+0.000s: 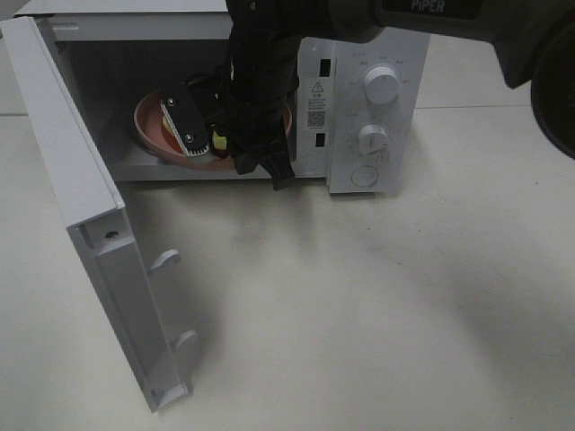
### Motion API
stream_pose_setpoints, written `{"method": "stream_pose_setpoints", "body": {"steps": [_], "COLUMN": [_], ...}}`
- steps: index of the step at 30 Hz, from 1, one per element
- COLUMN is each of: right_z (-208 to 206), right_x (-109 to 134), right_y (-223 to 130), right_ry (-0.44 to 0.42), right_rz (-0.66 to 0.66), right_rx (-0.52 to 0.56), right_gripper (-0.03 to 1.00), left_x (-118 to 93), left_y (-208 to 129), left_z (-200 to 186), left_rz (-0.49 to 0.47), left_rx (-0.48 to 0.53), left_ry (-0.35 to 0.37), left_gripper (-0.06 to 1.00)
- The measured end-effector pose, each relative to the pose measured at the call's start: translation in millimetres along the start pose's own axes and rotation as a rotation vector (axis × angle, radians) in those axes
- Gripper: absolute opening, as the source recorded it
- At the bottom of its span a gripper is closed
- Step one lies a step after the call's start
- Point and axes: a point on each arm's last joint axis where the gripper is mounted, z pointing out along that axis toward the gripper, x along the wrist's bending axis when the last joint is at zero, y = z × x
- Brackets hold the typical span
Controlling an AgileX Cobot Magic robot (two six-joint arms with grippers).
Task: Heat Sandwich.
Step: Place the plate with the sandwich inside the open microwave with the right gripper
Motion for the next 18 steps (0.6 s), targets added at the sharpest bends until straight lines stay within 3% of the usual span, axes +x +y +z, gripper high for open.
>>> {"method": "stream_pose_setpoints", "body": {"steps": [18], "right_z": [24.3], "right_x": [-16.2], "right_y": [3.7], "right_ry": [-0.034], "right_rz": [0.044], "right_rx": [0.009], "right_gripper": [0.04], "left_x": [0.0], "left_y": [0.0], "left_z": [0.0], "left_rz": [0.0], "left_rx": [0.0], "left_ry": [0.0], "left_gripper": [0.98]}}
